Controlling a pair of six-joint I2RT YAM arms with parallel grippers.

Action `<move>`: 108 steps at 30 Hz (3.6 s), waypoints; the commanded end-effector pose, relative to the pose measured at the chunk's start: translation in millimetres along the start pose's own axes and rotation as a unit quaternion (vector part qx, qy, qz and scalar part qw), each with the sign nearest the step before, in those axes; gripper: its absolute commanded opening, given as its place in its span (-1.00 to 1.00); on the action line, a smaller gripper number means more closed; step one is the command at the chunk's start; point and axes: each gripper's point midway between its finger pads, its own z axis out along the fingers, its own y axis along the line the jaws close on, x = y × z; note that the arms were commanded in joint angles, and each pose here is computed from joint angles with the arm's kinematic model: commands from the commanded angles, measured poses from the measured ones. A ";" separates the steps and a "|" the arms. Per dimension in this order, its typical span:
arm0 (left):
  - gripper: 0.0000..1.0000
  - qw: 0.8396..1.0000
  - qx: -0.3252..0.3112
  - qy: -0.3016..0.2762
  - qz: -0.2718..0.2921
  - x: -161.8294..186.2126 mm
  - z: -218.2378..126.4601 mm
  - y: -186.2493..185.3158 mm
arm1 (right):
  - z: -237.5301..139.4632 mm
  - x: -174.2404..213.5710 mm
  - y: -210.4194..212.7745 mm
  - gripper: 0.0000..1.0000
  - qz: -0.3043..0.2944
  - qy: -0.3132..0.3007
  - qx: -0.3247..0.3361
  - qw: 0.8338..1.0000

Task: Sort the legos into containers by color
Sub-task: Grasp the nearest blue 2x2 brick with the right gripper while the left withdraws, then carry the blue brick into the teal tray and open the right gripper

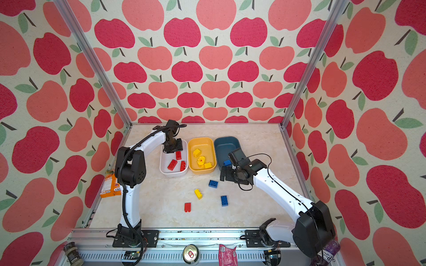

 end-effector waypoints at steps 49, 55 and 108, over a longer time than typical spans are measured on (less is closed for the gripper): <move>0.76 0.976 0.169 -0.104 -0.090 66.7 -118.3 -0.9 | 86.9 109.1 -18.7 0.04 -0.113 0.163 0.113 0.974; 0.78 0.975 0.168 -0.108 -0.097 73.1 -119.0 3.5 | 84.6 109.0 -17.9 -0.20 -0.114 0.159 0.112 0.974; 0.98 0.973 0.149 -0.112 -0.136 131.1 -122.2 38.3 | 100.4 -160.7 9.4 -0.35 -0.130 0.033 0.039 0.990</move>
